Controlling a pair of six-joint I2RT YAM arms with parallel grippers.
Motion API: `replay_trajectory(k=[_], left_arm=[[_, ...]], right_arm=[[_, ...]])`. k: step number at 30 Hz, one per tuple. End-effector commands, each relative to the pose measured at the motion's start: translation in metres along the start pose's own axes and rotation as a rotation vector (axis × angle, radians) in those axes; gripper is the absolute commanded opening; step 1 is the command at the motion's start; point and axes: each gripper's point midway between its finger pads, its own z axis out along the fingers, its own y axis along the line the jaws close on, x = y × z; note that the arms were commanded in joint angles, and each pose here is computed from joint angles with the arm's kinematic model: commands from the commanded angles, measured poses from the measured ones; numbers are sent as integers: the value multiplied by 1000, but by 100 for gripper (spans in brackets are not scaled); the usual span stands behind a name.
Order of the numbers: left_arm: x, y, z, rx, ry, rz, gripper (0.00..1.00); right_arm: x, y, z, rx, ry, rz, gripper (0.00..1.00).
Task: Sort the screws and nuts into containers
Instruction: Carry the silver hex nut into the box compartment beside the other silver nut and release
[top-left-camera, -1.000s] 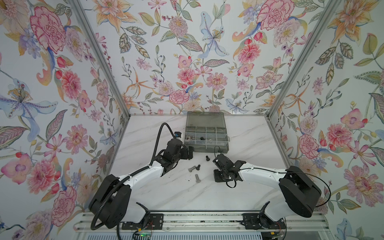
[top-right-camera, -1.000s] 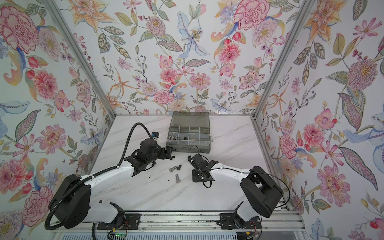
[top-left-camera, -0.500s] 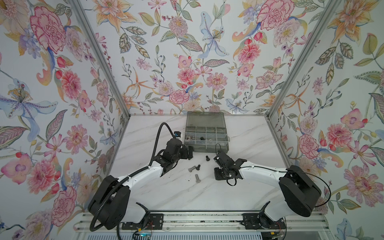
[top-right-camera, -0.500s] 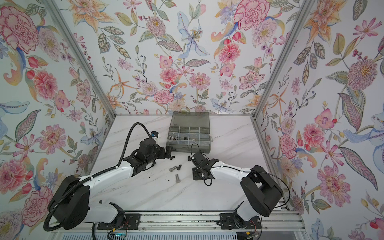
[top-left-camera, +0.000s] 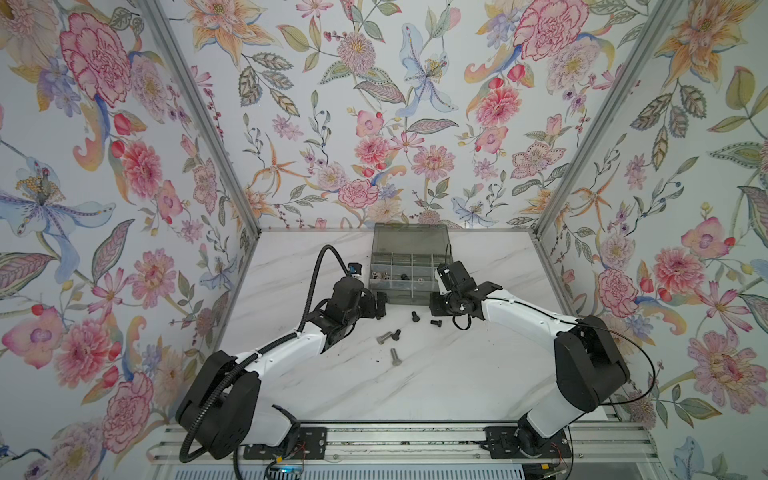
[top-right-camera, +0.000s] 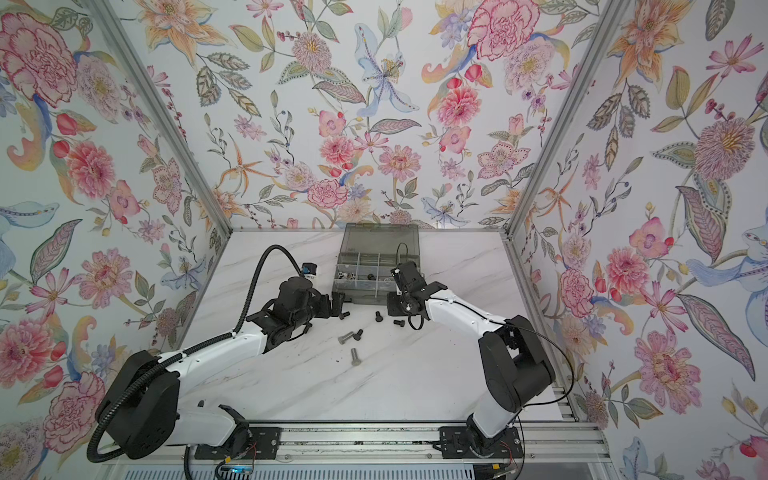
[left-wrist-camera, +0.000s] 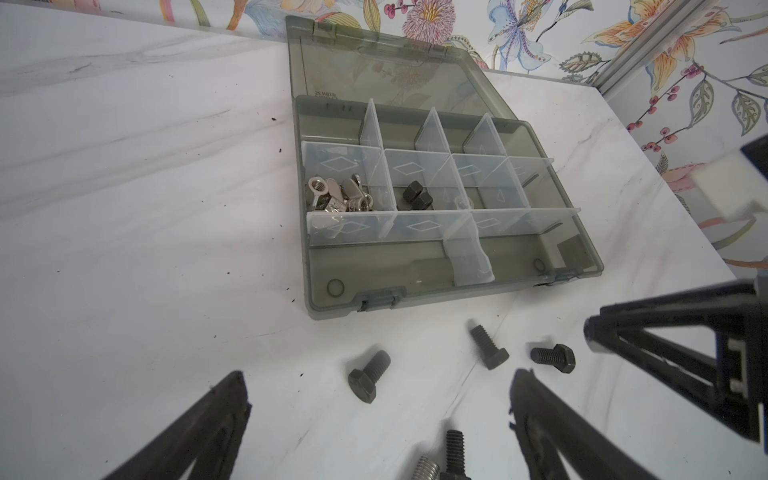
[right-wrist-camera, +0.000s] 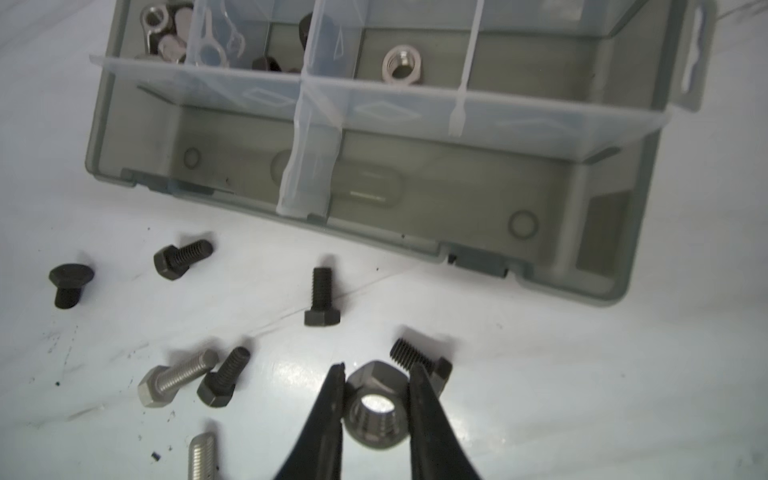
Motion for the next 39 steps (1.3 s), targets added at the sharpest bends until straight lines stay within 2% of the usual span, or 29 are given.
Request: replay_trajectory(k=[1, 7, 15, 23, 39], left_arm=[[-3, 4, -5, -8, 2, -16, 100], [1, 5, -7, -3, 6, -32, 100], [7, 9, -12, -14, 14, -36, 100], [9, 14, -18, -28, 4, -49, 99], [7, 16, -19, -41, 3, -46, 99]], right_arm=[[-34, -6, 3, -5, -29, -40, 9], [-82, -9, 22, -9, -61, -48, 10], [-118, -7, 50, -15, -73, -47, 11], [-118, -6, 70, -23, -45, -39, 17], [-112, -7, 81, -33, -19, -33, 26]])
